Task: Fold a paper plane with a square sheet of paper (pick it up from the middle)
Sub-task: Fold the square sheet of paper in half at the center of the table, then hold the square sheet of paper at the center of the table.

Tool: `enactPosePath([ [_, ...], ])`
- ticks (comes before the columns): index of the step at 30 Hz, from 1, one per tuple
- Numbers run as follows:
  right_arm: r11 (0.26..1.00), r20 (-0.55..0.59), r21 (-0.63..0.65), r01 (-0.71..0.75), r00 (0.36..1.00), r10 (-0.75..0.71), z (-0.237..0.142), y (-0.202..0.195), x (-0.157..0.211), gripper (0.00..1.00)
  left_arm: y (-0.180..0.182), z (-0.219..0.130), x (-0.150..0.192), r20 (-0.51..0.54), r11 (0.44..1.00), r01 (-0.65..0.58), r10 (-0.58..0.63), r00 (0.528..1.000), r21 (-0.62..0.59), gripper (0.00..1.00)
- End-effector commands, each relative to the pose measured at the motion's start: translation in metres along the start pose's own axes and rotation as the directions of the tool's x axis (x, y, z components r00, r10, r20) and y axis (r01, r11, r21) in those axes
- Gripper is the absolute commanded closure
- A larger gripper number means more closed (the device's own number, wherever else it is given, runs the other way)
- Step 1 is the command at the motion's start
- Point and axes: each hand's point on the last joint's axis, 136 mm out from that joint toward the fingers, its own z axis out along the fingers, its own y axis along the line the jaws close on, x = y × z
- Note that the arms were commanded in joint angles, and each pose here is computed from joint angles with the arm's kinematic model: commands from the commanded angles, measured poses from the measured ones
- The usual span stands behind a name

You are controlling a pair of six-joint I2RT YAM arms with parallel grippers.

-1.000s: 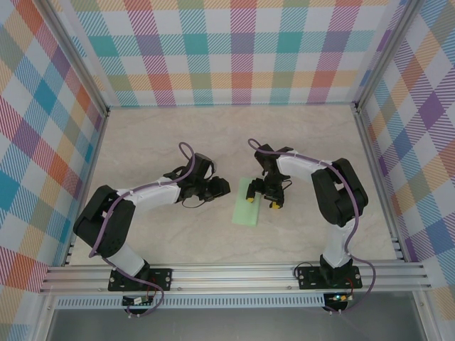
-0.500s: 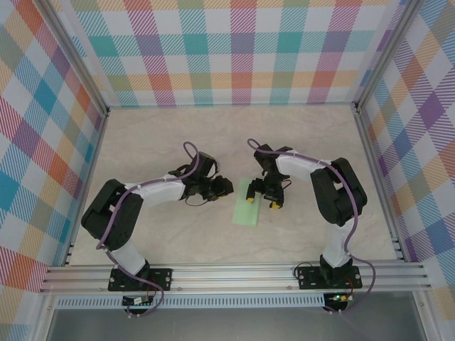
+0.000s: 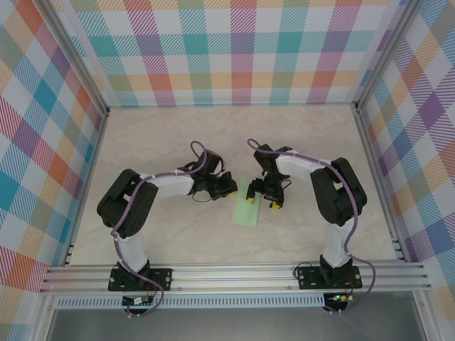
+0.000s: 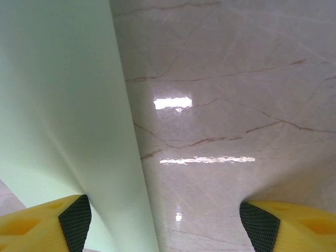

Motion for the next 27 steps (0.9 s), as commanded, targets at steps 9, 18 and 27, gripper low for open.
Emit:
enactPosePath([
  [9,0.99,-0.025,0.141,0.01,1.0,-0.006,0.052,-0.036,-0.005,0.19,-0.014,0.017,0.006,-0.046,1.0,-0.005,0.006,0.999,0.024,1.0],
  [18,0.989,-0.027,0.147,0.01,1.0,-0.006,0.052,-0.038,-0.003,0.19,-0.01,0.025,0.01,-0.066,1.0,-0.004,0.005,0.998,0.01,1.0],
  [27,0.989,-0.032,0.145,0.007,0.999,-0.002,0.053,-0.039,-0.002,0.19,0.008,0.035,0.019,-0.089,0.998,-0.011,0.006,0.996,-0.06,1.0],
])
